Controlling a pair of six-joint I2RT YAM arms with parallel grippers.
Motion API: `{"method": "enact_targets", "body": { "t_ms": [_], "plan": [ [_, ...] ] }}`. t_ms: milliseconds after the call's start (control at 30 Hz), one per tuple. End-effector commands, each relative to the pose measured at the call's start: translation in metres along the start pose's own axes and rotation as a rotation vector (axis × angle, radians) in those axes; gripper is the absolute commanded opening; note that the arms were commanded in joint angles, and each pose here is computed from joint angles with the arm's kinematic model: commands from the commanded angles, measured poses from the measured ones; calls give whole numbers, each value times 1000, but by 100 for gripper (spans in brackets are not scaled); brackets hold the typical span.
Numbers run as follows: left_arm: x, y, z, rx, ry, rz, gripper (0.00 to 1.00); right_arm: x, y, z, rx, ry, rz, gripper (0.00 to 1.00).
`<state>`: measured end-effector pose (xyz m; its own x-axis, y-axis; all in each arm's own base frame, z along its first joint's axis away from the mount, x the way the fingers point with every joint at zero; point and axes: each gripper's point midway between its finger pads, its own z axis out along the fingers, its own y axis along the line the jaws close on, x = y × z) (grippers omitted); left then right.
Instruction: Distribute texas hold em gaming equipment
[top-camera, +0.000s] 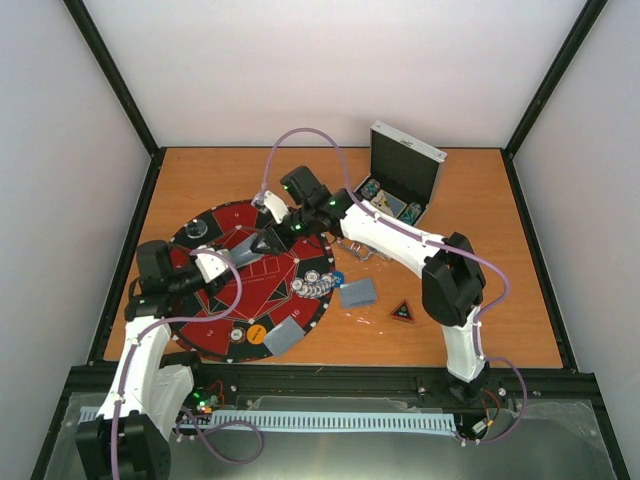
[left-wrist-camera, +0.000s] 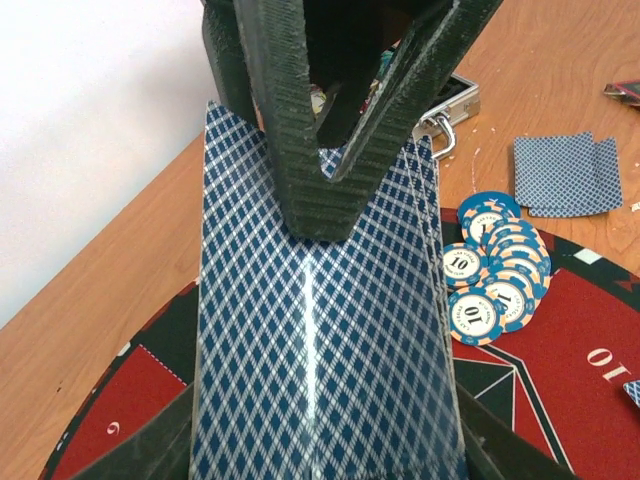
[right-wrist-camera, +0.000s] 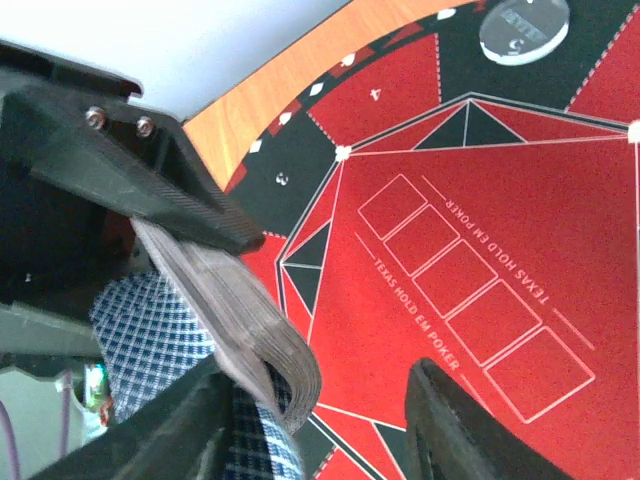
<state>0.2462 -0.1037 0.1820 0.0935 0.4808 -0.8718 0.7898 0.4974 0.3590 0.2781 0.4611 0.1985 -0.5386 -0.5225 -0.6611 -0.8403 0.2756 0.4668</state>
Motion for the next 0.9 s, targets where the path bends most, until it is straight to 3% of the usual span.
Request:
{"method": "enact_targets", "body": {
  "t_ms": [0,233,400,600,867],
  "plan": [
    [-20,5,-2,-7,-71,54,43,-2,-5,-20,64,5,-10,43],
    [-17,3,-1,-1,-64,52,44,-10,8,-27,20,-11,-23,26],
    [-13,3,0,-2,-55,37,44,-6,5,-37,70,8,-34,23],
    [-12,6,1,-11,-51,12,44,-9,5,-47,91,8,-41,4],
    [-4,27,1,-117,-10,-171,43,-25,1,-75,159,-30,-56,3]
  ]
}}
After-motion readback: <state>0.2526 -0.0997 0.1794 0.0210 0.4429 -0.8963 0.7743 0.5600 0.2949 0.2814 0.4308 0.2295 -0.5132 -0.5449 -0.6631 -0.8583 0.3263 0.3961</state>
